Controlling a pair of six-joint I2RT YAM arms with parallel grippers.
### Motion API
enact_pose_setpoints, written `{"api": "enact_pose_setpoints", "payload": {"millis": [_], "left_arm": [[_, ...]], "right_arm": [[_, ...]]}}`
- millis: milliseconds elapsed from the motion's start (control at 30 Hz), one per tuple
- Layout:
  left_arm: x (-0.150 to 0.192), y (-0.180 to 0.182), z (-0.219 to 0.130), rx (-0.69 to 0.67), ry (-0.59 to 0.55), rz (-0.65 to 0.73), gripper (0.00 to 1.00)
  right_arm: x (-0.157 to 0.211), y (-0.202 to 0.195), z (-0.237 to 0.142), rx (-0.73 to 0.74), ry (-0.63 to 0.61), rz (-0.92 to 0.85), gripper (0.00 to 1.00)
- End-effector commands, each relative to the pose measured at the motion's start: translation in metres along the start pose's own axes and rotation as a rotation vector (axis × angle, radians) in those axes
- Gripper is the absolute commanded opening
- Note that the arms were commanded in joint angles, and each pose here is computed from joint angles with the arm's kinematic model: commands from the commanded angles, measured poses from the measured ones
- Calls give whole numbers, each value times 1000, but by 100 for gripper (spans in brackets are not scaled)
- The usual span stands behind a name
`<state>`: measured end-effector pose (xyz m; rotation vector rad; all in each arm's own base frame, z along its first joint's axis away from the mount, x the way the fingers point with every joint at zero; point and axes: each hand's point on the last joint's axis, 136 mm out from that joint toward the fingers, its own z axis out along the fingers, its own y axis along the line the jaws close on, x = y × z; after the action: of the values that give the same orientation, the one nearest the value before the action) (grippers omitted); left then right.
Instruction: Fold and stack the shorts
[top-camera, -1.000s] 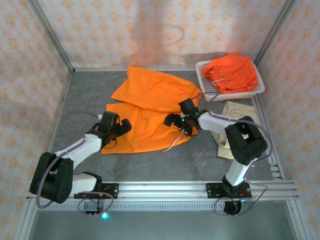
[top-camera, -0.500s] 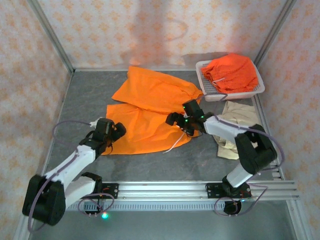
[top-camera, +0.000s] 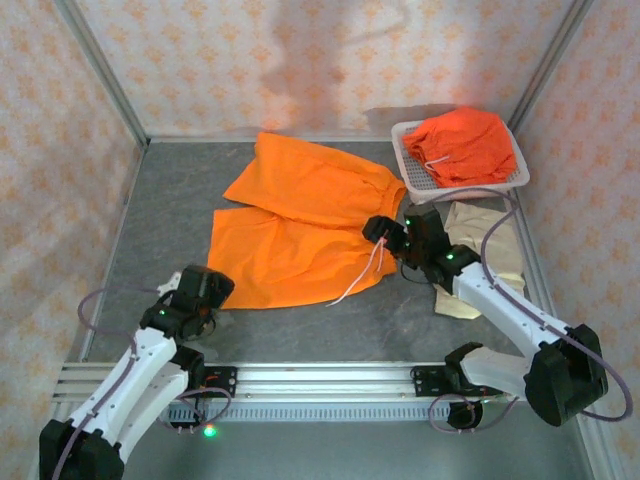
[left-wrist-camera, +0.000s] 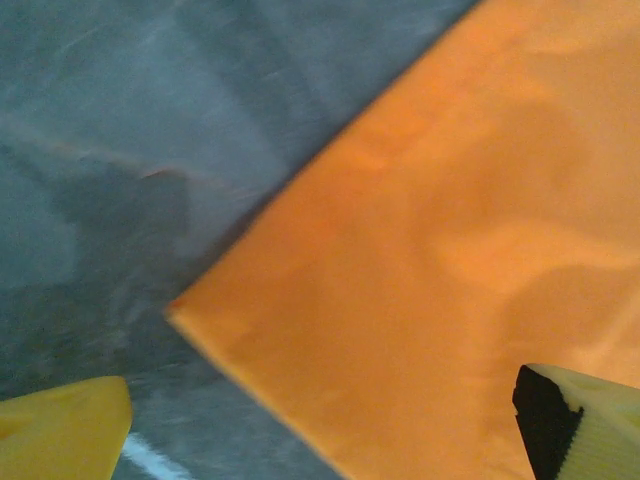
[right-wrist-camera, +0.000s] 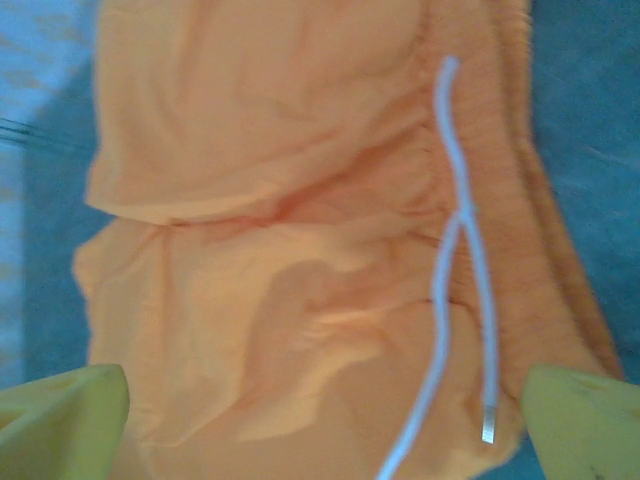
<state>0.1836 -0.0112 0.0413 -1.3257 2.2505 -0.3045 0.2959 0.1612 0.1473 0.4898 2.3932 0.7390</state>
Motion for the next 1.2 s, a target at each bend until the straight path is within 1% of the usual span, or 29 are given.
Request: {"api": "enact_pose_setpoints", "payload": {"millis": [0, 67, 133, 300, 467, 800, 867, 1033, 1167], "left_arm": [[-3, 8, 1, 9, -31, -127, 92], [-2, 11, 5, 14, -38, -144, 86], [-1, 12, 9, 11, -34, -148, 81], [-5, 5, 14, 4, -41, -120, 67], [-12, -2, 15, -10, -50, -77, 64], [-16, -9, 23, -35, -33, -42, 61], [-19, -13, 21, -38, -35, -14, 61], [-28, -15, 9, -99, -42, 67, 62], [-28, -12, 2, -125, -24, 77, 62]], "right_arm": [[7, -14, -1, 26, 3, 20, 98], [7, -15, -1, 19, -5, 23, 96], [6, -15, -1, 18, -14, 19, 96], [4, -14, 1, 23, -12, 11, 94], [6, -15, 4, 23, 0, 12, 94], [8, -18, 5, 29, 2, 15, 93], [7, -17, 5, 29, 2, 14, 92], [8, -18, 5, 35, 6, 12, 92], [9, -21, 6, 43, 8, 13, 92]]}}
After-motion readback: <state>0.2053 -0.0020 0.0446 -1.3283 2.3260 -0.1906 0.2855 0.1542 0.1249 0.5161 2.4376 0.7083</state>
